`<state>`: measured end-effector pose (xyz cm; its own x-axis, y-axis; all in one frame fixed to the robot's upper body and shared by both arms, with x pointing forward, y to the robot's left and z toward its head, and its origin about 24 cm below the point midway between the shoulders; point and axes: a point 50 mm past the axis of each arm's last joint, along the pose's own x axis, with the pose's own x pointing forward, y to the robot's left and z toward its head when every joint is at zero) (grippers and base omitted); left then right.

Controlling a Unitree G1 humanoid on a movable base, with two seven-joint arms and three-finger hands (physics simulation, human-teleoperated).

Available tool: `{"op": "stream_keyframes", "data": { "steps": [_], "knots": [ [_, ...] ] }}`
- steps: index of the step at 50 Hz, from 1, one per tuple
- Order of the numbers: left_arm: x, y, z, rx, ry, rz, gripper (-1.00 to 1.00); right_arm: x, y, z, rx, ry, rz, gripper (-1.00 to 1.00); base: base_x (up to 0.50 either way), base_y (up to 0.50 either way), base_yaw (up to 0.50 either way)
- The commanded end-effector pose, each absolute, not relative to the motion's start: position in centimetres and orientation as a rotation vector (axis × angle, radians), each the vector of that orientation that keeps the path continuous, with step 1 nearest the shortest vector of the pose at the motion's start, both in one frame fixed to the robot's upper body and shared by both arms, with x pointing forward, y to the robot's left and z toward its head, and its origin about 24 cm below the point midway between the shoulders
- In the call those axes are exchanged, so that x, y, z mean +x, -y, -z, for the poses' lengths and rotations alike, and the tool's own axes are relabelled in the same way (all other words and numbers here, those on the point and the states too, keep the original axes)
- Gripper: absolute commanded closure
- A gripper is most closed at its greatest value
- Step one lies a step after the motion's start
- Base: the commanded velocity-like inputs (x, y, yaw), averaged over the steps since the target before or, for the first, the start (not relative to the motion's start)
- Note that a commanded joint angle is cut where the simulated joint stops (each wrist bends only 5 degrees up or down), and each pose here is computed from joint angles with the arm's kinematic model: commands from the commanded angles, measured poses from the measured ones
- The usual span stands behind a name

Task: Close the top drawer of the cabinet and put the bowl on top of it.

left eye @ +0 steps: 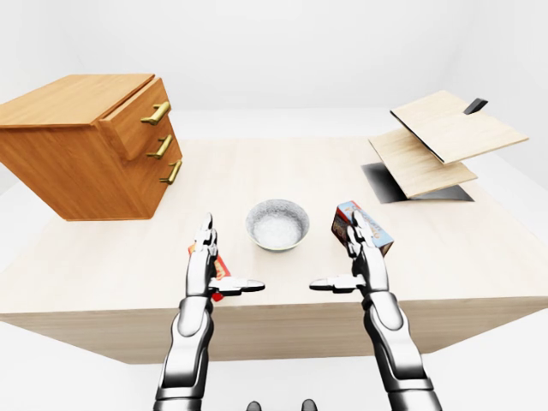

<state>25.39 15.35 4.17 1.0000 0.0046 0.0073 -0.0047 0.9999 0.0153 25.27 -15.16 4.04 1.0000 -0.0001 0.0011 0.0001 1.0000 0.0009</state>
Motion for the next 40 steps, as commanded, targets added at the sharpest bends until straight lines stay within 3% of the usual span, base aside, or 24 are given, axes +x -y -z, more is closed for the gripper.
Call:
{"op": "stream_keyframes", "data": {
  "steps": [1,15,26,33,40],
  "knots": [
    [25.1,-15.9,-4.6,0.056,0.038,-0.002,-1.00,24.7,15.4,-4.1,0.000,0.006,-0.004,-1.00,0.00,0.00,0.00],
    [24.6,-15.0,-6.2,0.078,0.083,0.033,-1.00,23.0,15.7,-6.4,-0.002,0.076,0.007,-1.00,0.00,0.00,0.00],
    [23.5,-14.2,-11.0,0.142,0.248,0.011,-1.00,21.5,16.4,-10.9,0.018,0.243,0.011,-1.00,0.00,0.00,0.00],
    [23.4,-14.4,-11.0,0.151,0.247,0.002,-1.00,19.6,16.6,-14.2,0.013,0.387,0.012,-1.00,0.00,0.00,0.00],
    [22.6,-15.0,-10.1,0.136,0.208,-0.009,-1.00,19.3,16.7,-14.0,0.024,0.378,0.010,-1.00,0.00,0.00,0.00]
  ]
}}
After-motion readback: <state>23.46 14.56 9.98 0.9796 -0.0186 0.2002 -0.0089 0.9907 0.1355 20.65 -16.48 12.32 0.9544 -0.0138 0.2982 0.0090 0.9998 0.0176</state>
